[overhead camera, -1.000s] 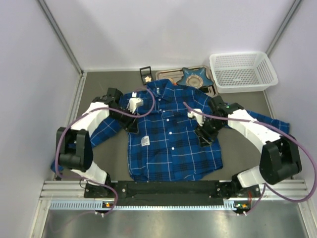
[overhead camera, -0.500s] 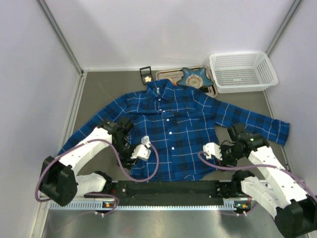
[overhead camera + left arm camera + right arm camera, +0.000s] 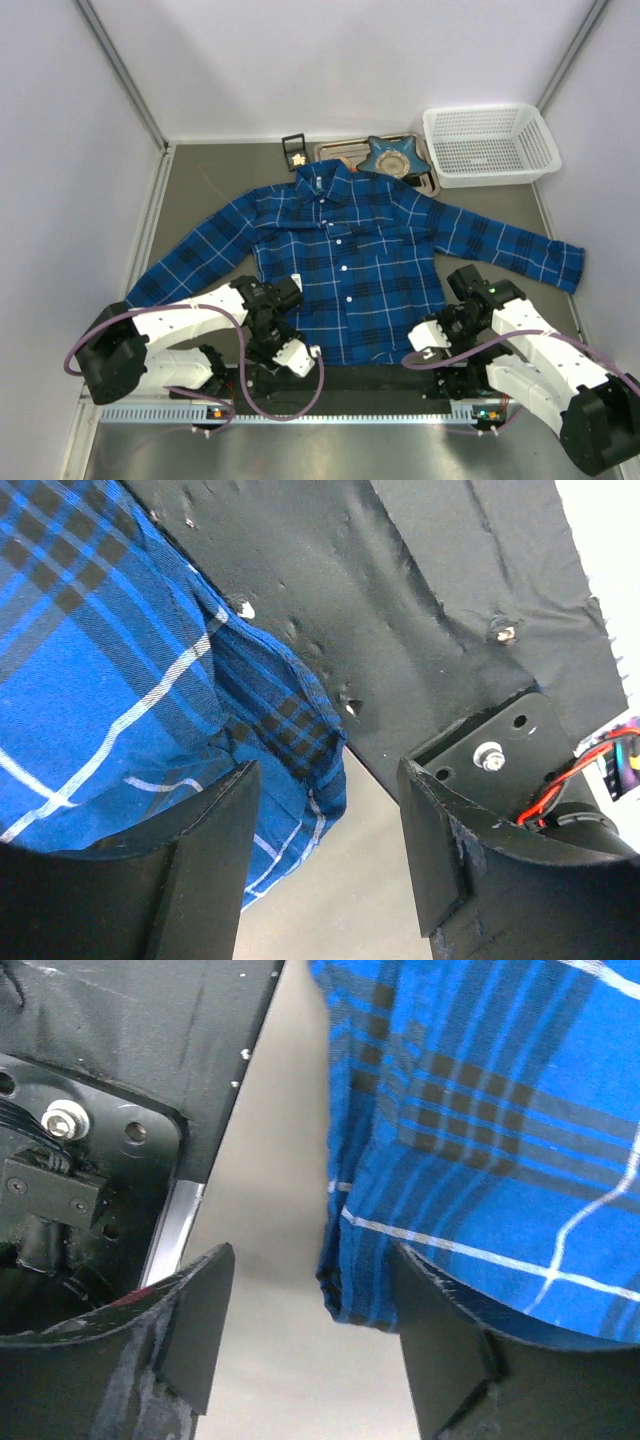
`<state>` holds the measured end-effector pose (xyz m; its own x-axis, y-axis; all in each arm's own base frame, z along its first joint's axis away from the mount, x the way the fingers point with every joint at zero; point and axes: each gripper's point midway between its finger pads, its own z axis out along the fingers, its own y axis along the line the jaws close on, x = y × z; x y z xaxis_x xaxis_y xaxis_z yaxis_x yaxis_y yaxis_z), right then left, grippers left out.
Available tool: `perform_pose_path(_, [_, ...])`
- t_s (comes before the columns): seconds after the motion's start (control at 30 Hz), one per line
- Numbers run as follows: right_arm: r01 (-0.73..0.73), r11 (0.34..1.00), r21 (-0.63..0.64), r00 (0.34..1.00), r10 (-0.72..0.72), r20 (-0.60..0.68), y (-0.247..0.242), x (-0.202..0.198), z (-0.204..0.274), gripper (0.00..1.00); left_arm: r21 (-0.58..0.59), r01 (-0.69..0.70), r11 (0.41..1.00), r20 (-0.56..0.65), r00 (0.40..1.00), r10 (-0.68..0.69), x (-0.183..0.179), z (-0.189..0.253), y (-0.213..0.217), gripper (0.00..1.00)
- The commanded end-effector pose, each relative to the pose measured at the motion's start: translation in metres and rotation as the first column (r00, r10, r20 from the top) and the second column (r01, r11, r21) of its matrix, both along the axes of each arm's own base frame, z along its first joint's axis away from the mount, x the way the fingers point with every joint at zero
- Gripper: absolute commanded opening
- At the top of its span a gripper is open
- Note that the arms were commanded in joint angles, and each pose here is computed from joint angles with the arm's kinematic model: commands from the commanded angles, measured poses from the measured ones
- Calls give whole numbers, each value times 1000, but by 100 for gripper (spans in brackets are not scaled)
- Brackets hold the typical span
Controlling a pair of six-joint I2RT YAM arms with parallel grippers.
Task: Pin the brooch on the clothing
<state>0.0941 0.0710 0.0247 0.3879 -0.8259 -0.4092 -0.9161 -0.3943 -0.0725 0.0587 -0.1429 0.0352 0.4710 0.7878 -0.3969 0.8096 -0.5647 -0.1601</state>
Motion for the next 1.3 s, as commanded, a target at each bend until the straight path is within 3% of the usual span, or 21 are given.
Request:
perform_pose_path(0.0, [-70, 997, -16, 997, 70, 15, 3, -1, -10, 61, 10, -8, 1000, 90, 996, 7, 12, -15, -5, 63])
perform_pose_path(0.23, [-4, 998, -57, 1000, 4, -5, 8, 12, -14, 37, 43, -36, 998, 209, 978, 26, 33, -32, -5, 57])
perform_pose_path(0.37, [34, 998, -55, 999, -34, -3, 11, 18, -7, 10, 21, -45, 999, 218, 975, 39, 35, -24, -10, 29])
perform_pose_path(0.4, [40, 998, -40, 999, -41, -14, 14, 16, -3, 2, 13, -63, 998, 214, 975, 59, 35, -19, -12, 14])
perform_pose_path(0.43, [44, 999, -25, 999, -45, -20, 17, 16, 2, 0, 0, -78, 997, 209, 975, 76, 35, -13, -16, 8])
perform_pose_path(0.5, [56, 998, 15, 998, -55, -39, 24, 11, 24, 0, -37, -98, 994, 173, 979, 103, 30, 7, -23, 0])
perform_pose_path(0.67, [44, 997, 70, 998, -41, -48, 29, -4, 68, 0, -184, -153, 971, 156, 971, 183, 26, 61, -41, 0])
perform_pose_path(0.93, [32, 995, 98, 997, -25, -76, 17, -41, 110, 0, -290, -231, 929, 156, 946, 284, 14, 116, -27, 0])
perform_pose_path(1.27, [-61, 975, 212, 996, 45, 82, 19, -60, 147, 0, -384, -149, 911, 157, 962, 224, -20, 165, 8, 0])
